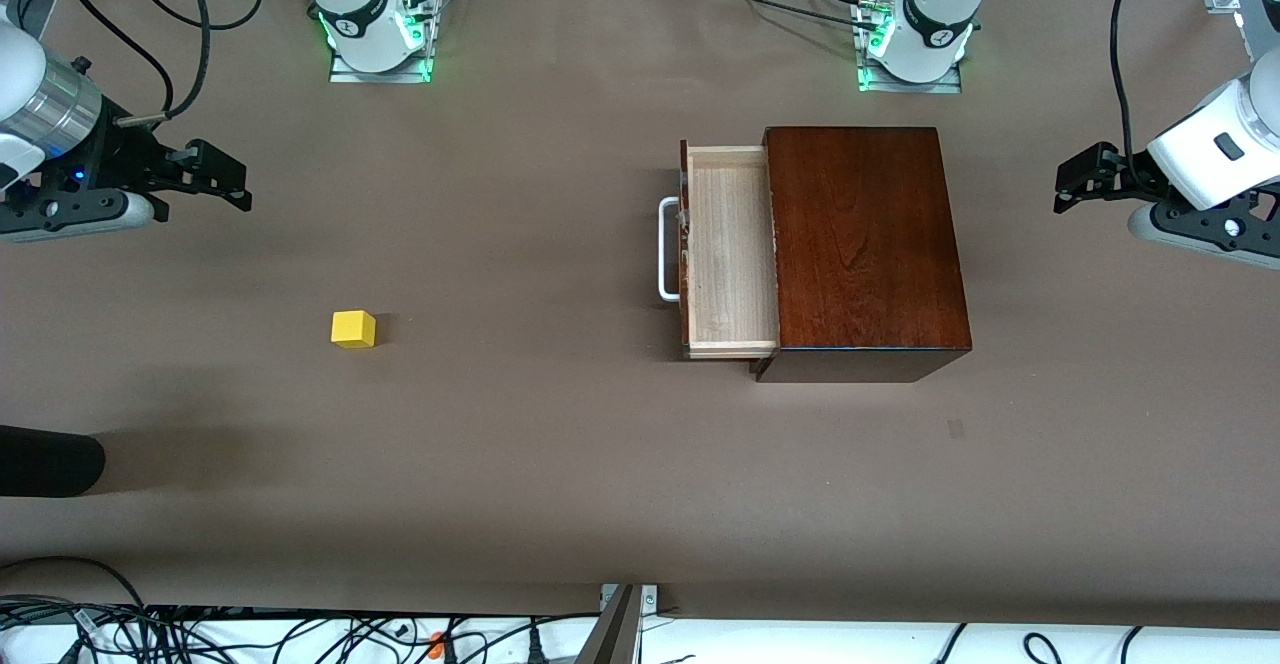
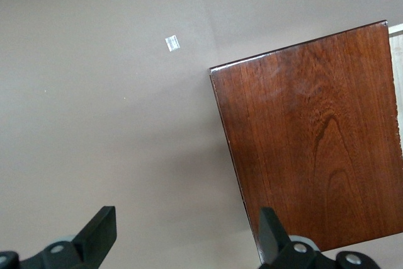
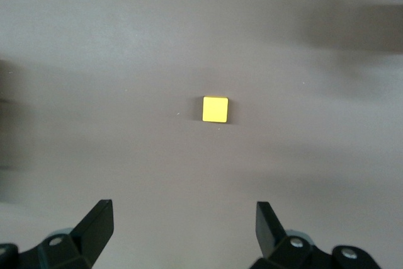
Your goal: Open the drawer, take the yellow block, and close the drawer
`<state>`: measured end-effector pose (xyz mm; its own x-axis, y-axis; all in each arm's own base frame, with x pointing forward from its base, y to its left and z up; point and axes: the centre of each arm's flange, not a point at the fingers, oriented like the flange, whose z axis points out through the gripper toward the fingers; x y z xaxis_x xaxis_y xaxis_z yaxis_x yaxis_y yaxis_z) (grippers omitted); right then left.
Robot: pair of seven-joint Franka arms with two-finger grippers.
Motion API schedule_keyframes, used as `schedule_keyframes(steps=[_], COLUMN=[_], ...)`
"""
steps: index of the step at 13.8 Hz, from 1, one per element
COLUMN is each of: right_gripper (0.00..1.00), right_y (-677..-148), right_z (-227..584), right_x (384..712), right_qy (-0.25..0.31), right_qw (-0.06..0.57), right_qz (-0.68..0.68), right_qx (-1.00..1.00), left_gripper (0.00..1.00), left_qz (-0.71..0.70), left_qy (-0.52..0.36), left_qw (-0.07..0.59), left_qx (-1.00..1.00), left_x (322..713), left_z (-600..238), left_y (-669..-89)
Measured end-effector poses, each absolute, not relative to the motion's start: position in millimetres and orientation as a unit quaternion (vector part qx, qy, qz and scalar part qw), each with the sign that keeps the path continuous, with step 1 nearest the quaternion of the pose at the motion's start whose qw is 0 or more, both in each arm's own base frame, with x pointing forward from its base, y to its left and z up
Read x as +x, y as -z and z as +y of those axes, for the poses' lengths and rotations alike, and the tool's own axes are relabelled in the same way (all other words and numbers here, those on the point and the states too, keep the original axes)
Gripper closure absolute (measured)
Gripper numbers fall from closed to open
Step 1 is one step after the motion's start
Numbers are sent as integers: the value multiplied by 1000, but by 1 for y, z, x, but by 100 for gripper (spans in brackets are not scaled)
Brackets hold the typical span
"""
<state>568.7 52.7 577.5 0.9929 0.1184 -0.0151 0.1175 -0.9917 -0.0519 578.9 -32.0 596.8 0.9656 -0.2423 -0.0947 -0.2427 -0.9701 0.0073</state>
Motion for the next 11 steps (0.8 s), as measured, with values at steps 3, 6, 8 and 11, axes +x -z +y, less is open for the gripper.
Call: schedule_keyframes(steps=[3, 6, 8, 11], right_gripper=[0, 0, 0, 0], right_y=[-571, -580, -581, -581], right_z=[50, 46, 41, 40], right_x=[574, 575, 573, 572], right_qy=[-14, -9, -21, -22], right_qw=[11, 2, 2, 2], right_qz=[-60, -59, -56, -55], right_qx=[-998, -998, -998, -998], left_gripper=[0, 0, 0, 0], left_qz=[122, 122, 122, 122], left_qy=[-50, -51, -51, -51], left_qw=[2, 2, 2, 2], left_qx=[-991, -991, -991, -991], left_x=[578, 578, 578, 578], left_z=[-32, -32, -32, -32], left_y=[-596, -596, -596, -596])
